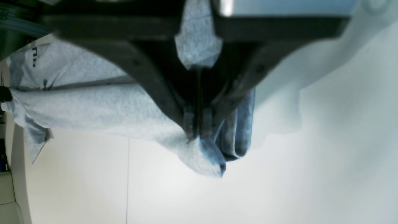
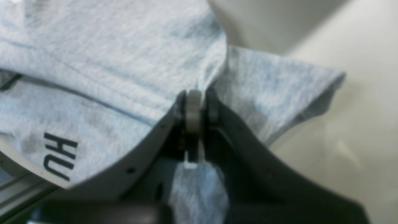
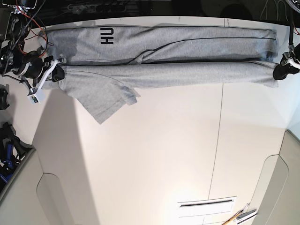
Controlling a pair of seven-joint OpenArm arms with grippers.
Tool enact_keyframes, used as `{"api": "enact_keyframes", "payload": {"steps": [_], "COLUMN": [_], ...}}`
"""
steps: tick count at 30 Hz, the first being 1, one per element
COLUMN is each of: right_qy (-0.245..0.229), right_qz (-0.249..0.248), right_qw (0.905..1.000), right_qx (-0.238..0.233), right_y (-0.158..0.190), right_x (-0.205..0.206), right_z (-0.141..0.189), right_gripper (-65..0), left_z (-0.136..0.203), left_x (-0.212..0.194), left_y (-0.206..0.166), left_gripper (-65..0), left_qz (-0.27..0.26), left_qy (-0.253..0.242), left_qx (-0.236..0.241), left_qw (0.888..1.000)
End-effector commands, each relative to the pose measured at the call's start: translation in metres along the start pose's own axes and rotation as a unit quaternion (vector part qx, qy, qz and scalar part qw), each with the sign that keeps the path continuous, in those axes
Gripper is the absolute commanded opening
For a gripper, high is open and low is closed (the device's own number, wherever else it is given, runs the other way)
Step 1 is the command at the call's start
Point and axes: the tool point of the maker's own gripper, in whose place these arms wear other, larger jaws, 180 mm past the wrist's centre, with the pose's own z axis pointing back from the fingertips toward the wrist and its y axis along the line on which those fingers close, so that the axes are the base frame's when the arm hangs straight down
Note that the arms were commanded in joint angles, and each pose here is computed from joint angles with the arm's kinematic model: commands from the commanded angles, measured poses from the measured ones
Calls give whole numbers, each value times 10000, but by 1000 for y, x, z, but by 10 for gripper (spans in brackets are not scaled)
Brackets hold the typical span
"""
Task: Fold the T-shirt properly
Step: 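Lift the sleeve and hem with both grippers and fold them over the shirt, then release the right gripper and press the folded sleeve flat near the collar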
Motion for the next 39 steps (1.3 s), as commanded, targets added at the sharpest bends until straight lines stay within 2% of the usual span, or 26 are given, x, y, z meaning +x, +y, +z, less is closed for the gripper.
{"api": "enact_keyframes", "payload": {"steps": [1, 12, 14, 15, 17, 20, 24, 32, 39], "right_qy": [-127, -57, -25, -18, -21, -76, -84, -137, -587], "right_qz": [87, 97, 107, 110, 110, 111, 118, 126, 205], "right_qw": [9999, 9999, 9998, 9998, 9998, 9998, 9998, 9996, 9962], "right_qx": [-65, -111, -147, -158, -156, -156, -158, -224, -617], "right_y": [-4, -6, -7, -7, -7, -7, -7, -9, -27], "right_x": [8, 5, 3, 3, 3, 5, 6, 12, 45], "right_z": [7, 7, 7, 7, 7, 7, 7, 9, 28], "right_gripper": [-650, -650, -650, -621, -562, -527, -515, -515, -515], "left_z": [7, 7, 7, 7, 7, 7, 7, 8, 8], "left_x": [18, 17, 16, 16, 16, 16, 20, 28, 29], "left_y": [-2, -2, -2, -2, -2, -2, -6, -6, -7], "left_gripper": [-650, -645, -543, -512, -499, -496, -407, -402, -402], "left_qz": [-182, -188, -188, -188, -188, -186, -143, -150, -145], "left_qy": [-197, -153, -119, -122, -123, -134, -242, -431, -443], "left_qx": [-37, -29, -28, -29, -30, -36, -130, -133, -146], "left_qw": [9996, 9997, 9997, 9997, 9997, 9997, 9995, 9989, 9988]}}
